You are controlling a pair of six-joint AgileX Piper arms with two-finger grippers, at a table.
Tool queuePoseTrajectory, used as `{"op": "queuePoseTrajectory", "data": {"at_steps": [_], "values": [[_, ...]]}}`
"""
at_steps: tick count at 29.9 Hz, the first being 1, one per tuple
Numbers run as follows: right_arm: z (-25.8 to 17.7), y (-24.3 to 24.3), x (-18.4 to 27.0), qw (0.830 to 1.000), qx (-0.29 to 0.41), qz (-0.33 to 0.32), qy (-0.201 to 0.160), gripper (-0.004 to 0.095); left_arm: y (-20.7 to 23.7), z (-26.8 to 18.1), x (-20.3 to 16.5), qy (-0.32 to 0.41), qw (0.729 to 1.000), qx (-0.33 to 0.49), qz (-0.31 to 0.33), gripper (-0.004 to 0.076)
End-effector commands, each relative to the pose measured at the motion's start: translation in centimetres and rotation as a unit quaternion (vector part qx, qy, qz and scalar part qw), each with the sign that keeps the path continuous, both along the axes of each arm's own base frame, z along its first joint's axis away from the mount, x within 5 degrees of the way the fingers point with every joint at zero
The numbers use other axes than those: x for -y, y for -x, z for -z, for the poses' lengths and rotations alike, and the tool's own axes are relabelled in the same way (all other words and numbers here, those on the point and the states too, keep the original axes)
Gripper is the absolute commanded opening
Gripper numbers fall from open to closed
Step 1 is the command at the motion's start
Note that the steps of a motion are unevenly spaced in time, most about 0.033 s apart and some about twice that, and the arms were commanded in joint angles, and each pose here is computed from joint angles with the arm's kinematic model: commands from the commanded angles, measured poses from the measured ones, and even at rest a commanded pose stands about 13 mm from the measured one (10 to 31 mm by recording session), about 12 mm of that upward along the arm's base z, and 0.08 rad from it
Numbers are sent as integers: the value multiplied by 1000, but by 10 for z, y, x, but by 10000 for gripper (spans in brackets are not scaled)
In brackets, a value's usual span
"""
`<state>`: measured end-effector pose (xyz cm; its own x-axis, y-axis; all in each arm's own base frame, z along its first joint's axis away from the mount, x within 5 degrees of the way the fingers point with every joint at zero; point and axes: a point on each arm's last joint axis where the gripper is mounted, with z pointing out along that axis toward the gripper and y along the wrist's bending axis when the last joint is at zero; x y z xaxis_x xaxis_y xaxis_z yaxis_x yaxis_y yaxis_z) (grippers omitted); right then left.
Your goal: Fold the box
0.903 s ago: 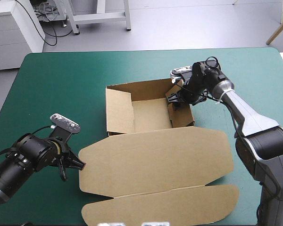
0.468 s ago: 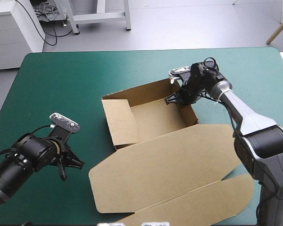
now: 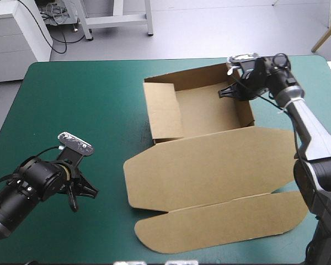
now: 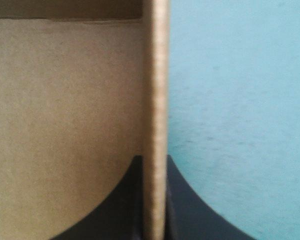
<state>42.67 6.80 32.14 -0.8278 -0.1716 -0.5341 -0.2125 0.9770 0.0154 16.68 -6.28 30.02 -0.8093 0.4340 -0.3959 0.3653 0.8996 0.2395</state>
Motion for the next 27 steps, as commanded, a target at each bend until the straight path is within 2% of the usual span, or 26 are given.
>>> {"op": "queuePoseTrajectory", "data": {"at_steps": [1, 8, 12, 16, 20, 23, 27], "values": [[-53, 12, 48, 995, 83, 54, -6, -19, -1, -11, 0, 9, 999, 31, 0, -10], [-47, 19, 145, 983, 60, 172, 1, -19, -1, -11, 0, 9, 999, 31, 0, -10], [-43, 27, 183, 975, 48, 219, 0, -19, -1, -11, 0, 9, 999, 31, 0, -10], [-40, 36, 211, 967, 41, 250, 4, -19, -1, -11, 0, 9, 999, 32, 1, -10], [-39, 43, 228, 967, 38, 249, 20, -3, -1, -11, 0, 11, 999, 35, 2, -10], [-36, 46, 236, 967, 32, 251, 25, 69, -1, -11, 0, 11, 999, 35, 2, -10], [-29, 49, 240, 966, 22, 256, 19, 295, -1, -11, 0, 10, 999, 34, 1, -10]]}}
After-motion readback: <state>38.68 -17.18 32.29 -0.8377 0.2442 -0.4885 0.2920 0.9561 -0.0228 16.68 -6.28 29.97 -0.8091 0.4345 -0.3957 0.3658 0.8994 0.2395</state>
